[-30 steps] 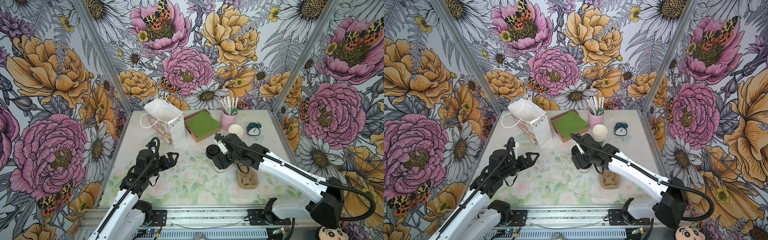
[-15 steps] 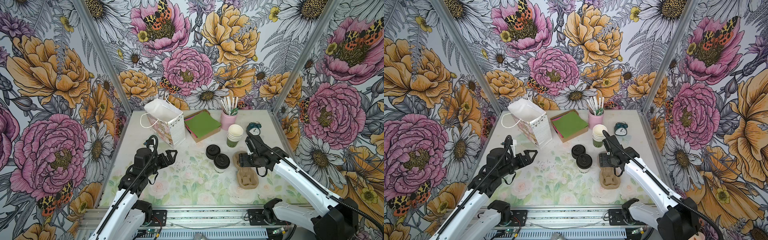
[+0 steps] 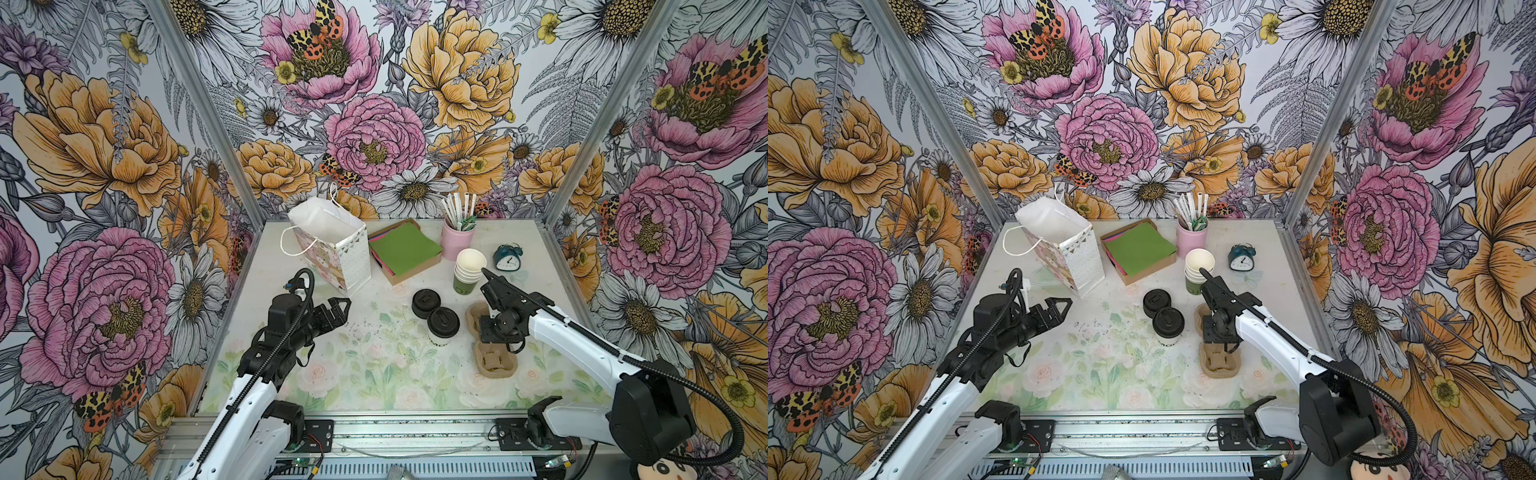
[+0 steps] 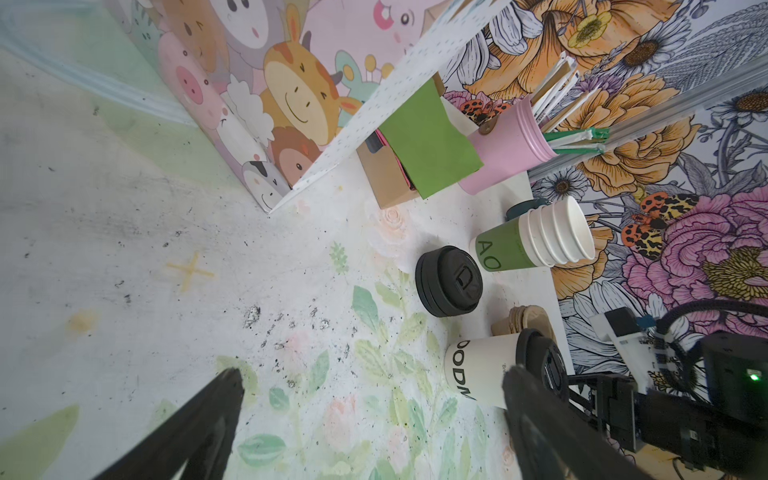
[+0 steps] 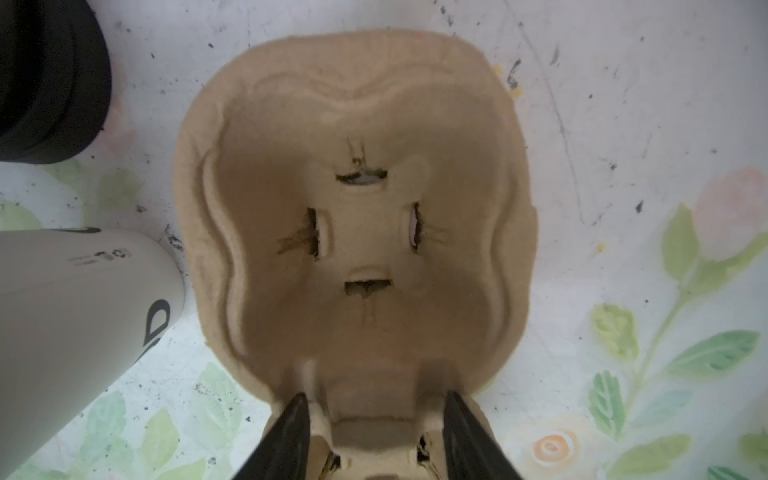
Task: Pack the takeout coffee
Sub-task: 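Lower the right gripper onto the brown pulp carrier and grip its edge, then lift the carrier with the right gripper while the left grasps the bag rim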
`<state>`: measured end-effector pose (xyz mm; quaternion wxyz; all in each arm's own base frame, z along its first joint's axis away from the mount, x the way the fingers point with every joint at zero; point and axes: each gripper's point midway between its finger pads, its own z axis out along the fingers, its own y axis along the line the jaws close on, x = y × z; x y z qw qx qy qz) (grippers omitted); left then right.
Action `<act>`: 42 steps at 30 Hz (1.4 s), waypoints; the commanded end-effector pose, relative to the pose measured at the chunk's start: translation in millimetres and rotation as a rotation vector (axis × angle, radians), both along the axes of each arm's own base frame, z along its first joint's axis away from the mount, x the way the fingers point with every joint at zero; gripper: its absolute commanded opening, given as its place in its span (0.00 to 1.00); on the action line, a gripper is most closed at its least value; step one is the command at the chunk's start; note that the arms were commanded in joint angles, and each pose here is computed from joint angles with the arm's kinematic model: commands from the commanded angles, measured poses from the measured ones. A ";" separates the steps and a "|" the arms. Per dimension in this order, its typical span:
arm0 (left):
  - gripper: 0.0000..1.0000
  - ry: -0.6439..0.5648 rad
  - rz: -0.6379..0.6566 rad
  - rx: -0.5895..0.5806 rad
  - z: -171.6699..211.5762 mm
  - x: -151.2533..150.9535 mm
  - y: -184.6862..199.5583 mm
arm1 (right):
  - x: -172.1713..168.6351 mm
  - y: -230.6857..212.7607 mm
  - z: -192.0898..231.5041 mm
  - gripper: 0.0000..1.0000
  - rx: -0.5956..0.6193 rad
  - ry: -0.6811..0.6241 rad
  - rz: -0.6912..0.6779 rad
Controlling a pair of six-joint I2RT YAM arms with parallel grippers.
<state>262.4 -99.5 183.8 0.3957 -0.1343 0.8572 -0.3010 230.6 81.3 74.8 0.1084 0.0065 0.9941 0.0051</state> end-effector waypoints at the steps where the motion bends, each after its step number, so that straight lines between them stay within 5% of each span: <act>1: 0.99 -0.030 0.012 -0.014 11.4 4.3 2.0 | 10.5 1.1 1.6 0.49 0.003 -0.028 0.007; 18: 0.99 -0.021 0.018 -0.027 9.5 3.1 1.8 | 6.6 5.9 -3.8 0.20 0.031 0.006 0.023; 34: 0.99 -0.018 0.034 -0.029 15.1 6.5 3.2 | 8.7 6.1 53.5 0.19 0.101 -0.173 0.014; 42: 0.99 -0.040 0.126 0.074 60.1 17.9 23.7 | 8.9 13.0 110.8 0.18 0.198 -0.344 0.045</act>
